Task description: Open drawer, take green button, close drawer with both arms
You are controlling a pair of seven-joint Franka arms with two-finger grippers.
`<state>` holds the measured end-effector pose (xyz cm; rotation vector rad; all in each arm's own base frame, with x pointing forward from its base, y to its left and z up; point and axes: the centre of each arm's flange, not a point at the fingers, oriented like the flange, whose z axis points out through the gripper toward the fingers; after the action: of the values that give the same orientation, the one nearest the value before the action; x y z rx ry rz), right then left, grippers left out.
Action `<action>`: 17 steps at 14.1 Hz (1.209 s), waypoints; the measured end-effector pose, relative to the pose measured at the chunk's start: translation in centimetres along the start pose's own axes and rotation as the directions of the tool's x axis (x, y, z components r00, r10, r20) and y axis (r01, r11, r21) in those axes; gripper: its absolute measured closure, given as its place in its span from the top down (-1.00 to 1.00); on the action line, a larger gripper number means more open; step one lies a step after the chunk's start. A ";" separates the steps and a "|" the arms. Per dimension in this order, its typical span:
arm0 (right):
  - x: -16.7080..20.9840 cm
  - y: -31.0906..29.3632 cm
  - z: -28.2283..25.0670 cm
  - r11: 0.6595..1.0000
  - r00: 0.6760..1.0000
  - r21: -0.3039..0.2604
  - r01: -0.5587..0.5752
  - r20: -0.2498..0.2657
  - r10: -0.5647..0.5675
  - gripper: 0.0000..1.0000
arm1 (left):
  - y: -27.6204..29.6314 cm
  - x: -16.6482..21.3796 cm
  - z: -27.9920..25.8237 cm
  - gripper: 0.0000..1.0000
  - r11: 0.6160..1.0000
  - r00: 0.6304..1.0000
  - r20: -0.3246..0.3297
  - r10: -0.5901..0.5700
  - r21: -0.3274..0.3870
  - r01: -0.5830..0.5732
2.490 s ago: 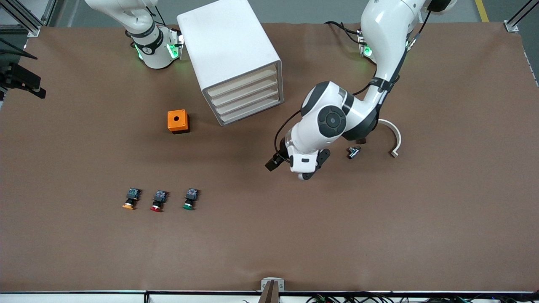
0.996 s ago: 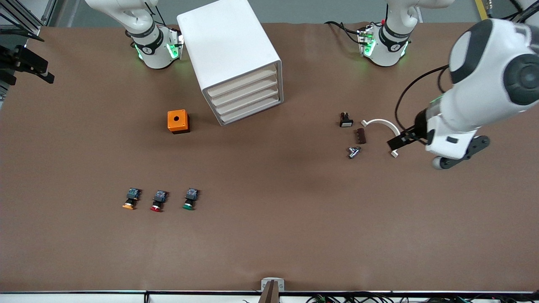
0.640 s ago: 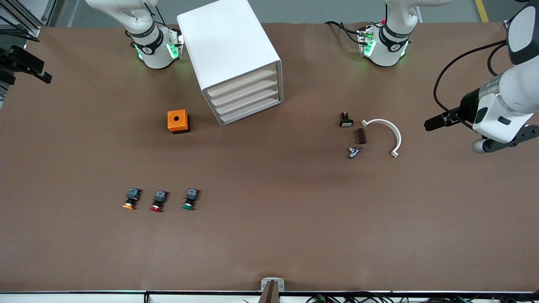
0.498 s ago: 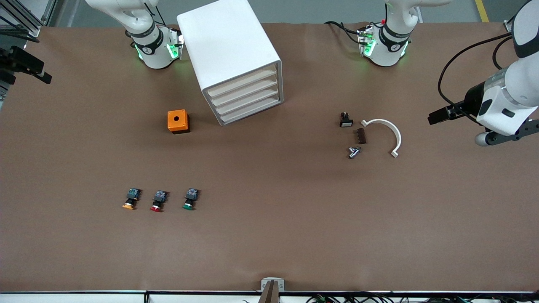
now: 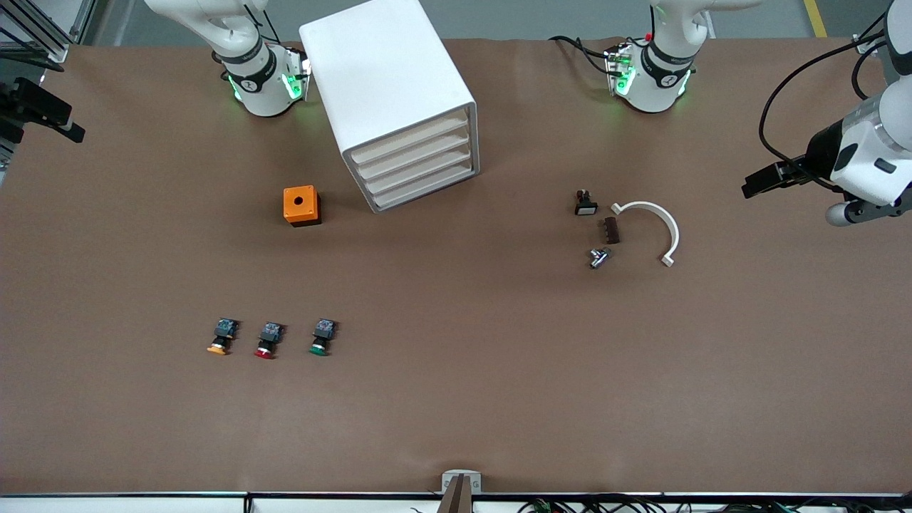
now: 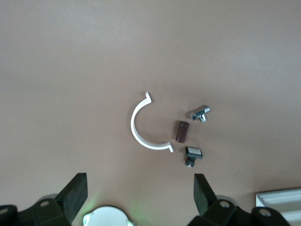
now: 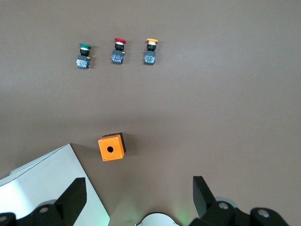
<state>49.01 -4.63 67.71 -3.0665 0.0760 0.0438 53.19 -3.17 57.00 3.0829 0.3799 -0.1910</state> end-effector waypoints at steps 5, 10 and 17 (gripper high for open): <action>0.4 0.2 -0.4 1.000 0.999 -0.018 -0.003 -0.038 0.002 1.00 | -1.2 -1.7 -1.1 0.99 0.998 0.993 -0.098 0.066 -0.019 -0.068; 0.4 0.2 -0.5 1.000 0.999 -0.020 0.023 -0.041 -0.023 1.00 | -1.1 -1.3 -3.0 0.99 0.996 0.985 -0.155 0.081 -0.020 -0.086; 0.4 0.2 -0.3 0.999 0.999 -0.031 0.034 -0.034 -0.035 1.00 | -1.1 -1.7 -5.9 0.99 0.996 0.985 -0.151 0.086 -0.019 -0.090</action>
<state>49.37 -4.83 68.02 -3.0980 0.0251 -0.0106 52.01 -2.28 63.08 3.0893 0.2473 0.0476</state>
